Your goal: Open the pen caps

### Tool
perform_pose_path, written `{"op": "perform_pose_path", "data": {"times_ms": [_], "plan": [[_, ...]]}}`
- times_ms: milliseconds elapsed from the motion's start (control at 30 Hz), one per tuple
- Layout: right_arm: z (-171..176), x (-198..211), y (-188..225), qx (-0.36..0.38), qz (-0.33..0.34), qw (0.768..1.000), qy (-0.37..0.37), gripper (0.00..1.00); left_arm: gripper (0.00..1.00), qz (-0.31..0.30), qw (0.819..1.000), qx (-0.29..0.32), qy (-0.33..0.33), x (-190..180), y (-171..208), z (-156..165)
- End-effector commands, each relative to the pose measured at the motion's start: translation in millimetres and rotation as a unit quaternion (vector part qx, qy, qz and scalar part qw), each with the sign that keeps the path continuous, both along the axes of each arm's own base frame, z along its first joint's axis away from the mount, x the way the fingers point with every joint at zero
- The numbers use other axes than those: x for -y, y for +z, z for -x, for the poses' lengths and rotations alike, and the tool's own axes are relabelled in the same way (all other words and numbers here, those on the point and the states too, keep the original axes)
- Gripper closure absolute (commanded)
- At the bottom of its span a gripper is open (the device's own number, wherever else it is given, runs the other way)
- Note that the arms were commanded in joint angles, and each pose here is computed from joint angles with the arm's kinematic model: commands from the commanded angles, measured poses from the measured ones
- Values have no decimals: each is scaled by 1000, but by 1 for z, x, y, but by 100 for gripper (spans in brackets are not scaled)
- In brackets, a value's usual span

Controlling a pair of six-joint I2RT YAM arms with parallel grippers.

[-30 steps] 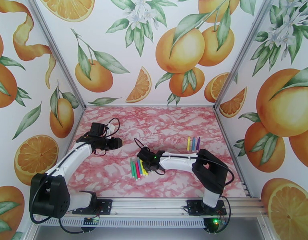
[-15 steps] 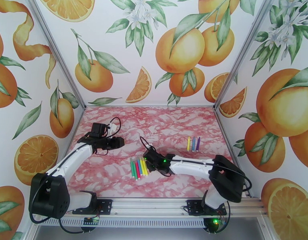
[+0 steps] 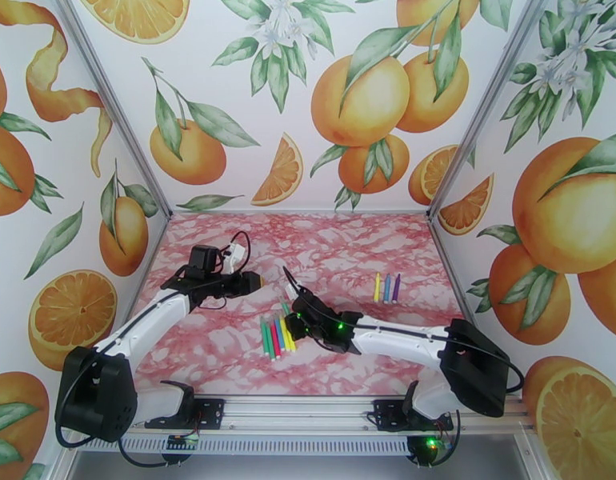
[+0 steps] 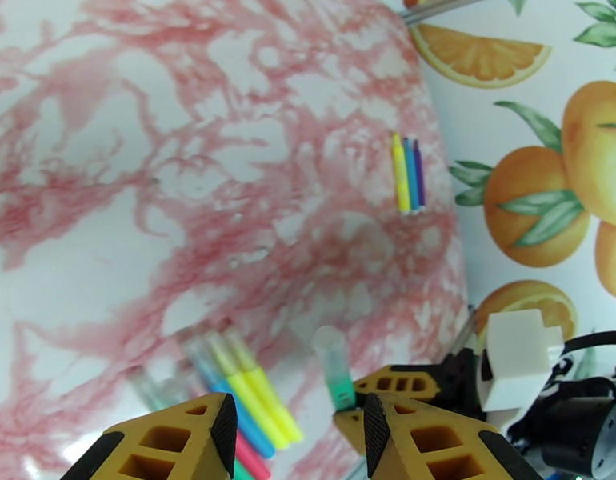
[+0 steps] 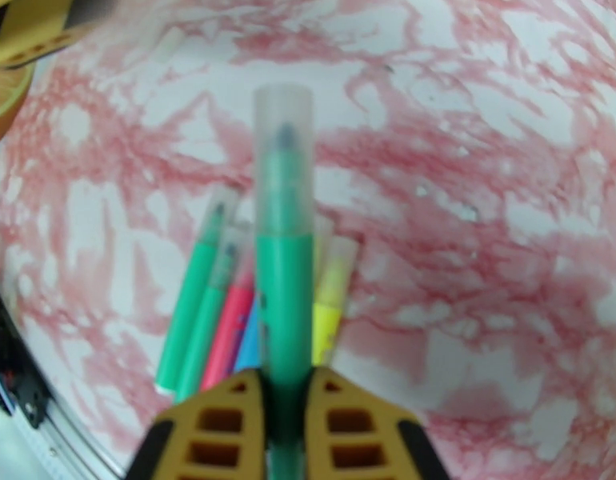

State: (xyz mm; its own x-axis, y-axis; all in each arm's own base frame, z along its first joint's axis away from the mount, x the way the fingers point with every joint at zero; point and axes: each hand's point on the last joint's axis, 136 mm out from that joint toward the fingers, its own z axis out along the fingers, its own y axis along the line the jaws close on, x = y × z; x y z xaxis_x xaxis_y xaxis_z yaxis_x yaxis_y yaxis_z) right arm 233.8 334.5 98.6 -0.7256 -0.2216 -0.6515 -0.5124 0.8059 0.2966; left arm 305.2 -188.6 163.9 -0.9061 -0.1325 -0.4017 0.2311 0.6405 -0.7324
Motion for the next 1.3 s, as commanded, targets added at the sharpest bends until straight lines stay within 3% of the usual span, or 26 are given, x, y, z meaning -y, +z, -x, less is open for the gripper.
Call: {"op": "perform_pose_path", "data": {"times_ms": [0,900,1100,1267], "plan": [[-6,-14,30,26,-45,999,15,90,53,27,999,17,-15,10,10,2],[-11,-28,61,50,-70,996,31,91,55,24,998,2,-51,45,-5,8],[-11,-29,59,49,-68,996,32,91,61,24,998,3,-51,46,-4,8],[-11,-28,58,48,-66,996,31,91,77,26,998,2,-52,47,-5,8]]}}
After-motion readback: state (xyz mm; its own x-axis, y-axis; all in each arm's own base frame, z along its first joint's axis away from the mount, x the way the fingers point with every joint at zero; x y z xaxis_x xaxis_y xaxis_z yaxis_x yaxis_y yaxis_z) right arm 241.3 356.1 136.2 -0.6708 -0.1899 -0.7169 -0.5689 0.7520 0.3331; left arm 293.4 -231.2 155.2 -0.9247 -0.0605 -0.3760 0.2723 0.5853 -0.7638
